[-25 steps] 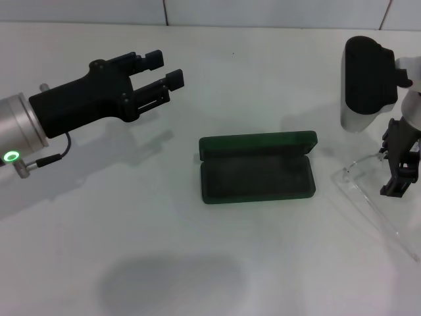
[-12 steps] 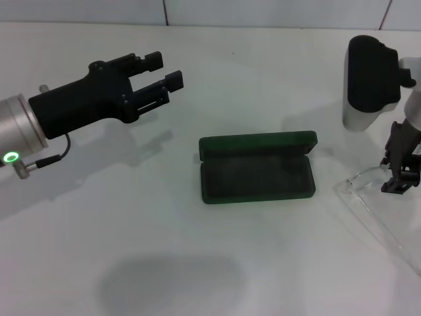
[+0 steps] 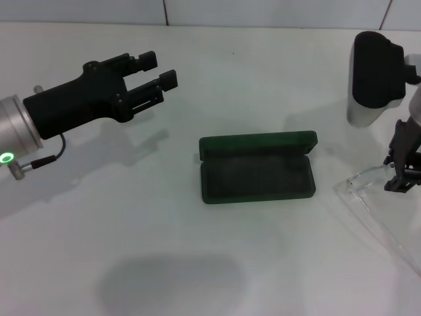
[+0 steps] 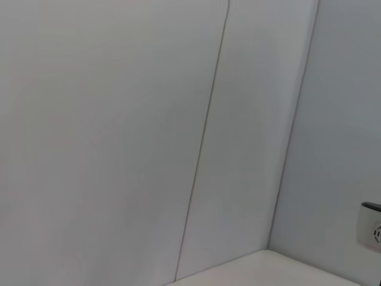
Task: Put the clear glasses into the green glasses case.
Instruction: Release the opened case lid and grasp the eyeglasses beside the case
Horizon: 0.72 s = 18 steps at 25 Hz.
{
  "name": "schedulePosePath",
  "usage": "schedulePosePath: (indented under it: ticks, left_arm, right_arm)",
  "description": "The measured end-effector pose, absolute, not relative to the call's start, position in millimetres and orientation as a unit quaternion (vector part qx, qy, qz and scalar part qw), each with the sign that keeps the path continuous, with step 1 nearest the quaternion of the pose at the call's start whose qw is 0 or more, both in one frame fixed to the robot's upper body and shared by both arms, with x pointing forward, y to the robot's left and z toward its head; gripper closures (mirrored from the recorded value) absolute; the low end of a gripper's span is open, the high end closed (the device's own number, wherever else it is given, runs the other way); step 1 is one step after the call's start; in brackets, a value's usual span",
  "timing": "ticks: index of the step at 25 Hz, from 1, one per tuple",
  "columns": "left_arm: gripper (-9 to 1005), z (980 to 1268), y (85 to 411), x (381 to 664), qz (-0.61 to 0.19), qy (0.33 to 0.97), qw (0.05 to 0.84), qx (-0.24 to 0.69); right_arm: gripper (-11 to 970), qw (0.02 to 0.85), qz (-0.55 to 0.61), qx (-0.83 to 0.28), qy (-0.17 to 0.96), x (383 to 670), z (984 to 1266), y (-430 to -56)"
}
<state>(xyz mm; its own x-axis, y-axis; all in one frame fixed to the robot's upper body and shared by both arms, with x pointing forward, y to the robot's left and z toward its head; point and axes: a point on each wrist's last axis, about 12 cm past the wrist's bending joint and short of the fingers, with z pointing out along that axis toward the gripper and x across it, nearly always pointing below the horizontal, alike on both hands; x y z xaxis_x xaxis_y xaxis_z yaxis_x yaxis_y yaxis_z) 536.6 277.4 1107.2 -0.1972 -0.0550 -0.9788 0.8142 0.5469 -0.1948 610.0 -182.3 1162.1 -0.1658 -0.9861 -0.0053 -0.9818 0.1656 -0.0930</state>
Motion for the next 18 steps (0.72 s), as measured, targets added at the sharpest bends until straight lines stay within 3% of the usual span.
schedulePosePath:
  ticks: [18]
  left_arm:
    - [415,1104,281,536,-0.384,0.678,0.561,0.279]
  right_arm:
    - [554,0.106,0.023,-0.639,0.762,611,1147,-208]
